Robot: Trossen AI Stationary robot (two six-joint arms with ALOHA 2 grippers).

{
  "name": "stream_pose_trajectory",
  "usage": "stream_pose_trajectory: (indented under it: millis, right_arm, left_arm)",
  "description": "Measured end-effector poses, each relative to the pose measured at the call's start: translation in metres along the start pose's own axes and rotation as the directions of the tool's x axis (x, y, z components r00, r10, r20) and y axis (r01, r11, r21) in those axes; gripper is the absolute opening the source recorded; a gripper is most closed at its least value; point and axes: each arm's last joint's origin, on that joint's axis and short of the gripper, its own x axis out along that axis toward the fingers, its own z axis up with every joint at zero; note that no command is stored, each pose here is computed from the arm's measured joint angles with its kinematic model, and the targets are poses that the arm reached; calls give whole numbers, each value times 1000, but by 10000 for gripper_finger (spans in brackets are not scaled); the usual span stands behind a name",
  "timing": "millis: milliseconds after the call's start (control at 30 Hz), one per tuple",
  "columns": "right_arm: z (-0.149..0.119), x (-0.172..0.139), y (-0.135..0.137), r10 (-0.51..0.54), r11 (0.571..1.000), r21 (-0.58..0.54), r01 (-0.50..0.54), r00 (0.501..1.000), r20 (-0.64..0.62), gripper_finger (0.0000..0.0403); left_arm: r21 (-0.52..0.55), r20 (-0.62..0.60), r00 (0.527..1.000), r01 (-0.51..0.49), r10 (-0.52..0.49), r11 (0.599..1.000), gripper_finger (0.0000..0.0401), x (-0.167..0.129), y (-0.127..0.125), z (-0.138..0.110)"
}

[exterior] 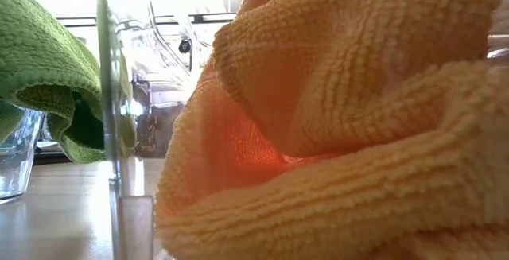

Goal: Sort microfiber towel by color & place in baskets
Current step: Put the orange towel into the right transparent bin

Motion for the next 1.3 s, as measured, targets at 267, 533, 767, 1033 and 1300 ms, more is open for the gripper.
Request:
stream_pose_trajectory:
  millis: [267, 533, 767, 1033, 1300]
  right_arm:
    - [28, -33, 1, 64, 997, -50, -59, 992, 106, 22]
    - [53, -81, -8, 92, 990, -119, -73, 983, 157, 22]
    - [62, -111, -17, 38, 991, -128, -30, 997, 62, 22]
    - [65, -107, -13, -33, 981, -194, 17, 996, -79, 22]
    - [57, -122, -22, 14, 979, -201, -26, 998, -62, 22]
  left_arm:
    - [198, 14, 989, -148, 149, 969, 118, 32, 14, 11]
    - [378, -119, 951, -223, 286, 898, 118, 84, 29, -1]
    - [451, -167, 954, -152, 251, 880, 118, 144, 62, -2]
    - [349, -156, 988, 62, -7, 935, 118, 184, 122, 8]
    - [414, -56, 990, 139, -127, 900, 118, 193, 144, 23]
